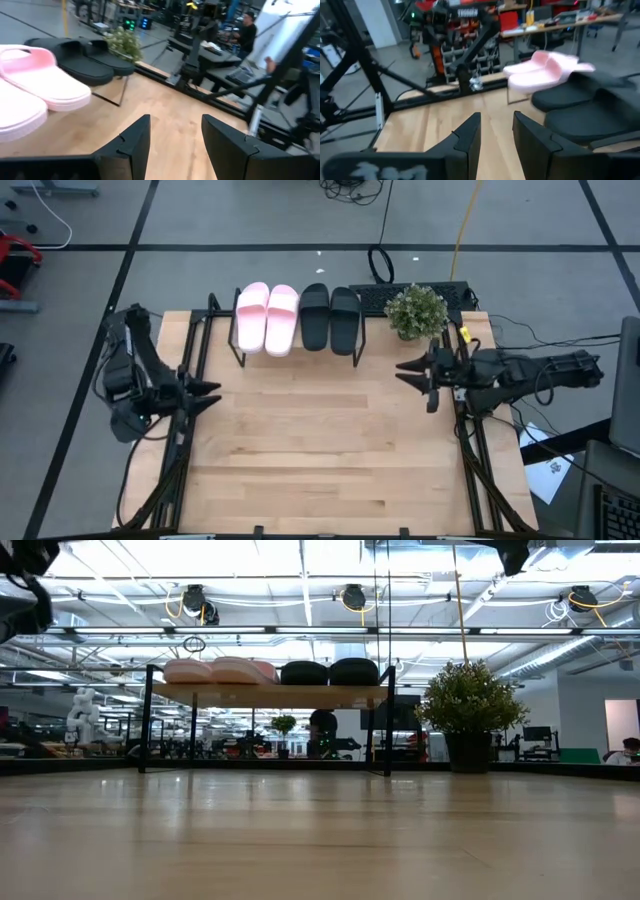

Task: Pick and place slides into the shelf
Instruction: Return to Home Position

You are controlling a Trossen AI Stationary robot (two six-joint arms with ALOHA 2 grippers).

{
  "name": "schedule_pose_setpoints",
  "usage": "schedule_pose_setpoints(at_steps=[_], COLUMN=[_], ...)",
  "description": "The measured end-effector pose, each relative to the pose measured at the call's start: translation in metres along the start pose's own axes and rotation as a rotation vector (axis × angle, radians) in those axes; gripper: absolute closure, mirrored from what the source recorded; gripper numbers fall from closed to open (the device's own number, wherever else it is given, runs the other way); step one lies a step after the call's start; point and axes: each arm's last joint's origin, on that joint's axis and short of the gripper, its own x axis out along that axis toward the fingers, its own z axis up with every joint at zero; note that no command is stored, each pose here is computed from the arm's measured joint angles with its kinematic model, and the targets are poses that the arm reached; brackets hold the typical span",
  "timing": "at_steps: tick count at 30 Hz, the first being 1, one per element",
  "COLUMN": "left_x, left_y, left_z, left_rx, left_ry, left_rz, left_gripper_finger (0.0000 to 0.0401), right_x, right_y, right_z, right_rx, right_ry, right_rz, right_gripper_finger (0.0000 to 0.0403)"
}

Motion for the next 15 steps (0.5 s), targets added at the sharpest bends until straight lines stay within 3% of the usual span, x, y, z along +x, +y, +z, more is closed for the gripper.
schedule_pose_setpoints(at_steps=[8, 15], left_x=[0.023, 0.035], left_y=[0.004, 0.019], left_z=[-0.016, 0.003], left_rx=[0.015, 0.162], left_ry=[0.025, -0.029], left_rz=[0.016, -0.109], left_gripper_finger=[0.0226, 0.0226], right_x=[-0.011, -0.014], right_y=[-0.009, -0.009], right_z=[0.004, 0.0], right_rx=[-0.028, -0.026], right_ry=[-0.027, 0.019], right_rz=[-0.029, 0.037], right_gripper_finger=[0.0298, 0.0298])
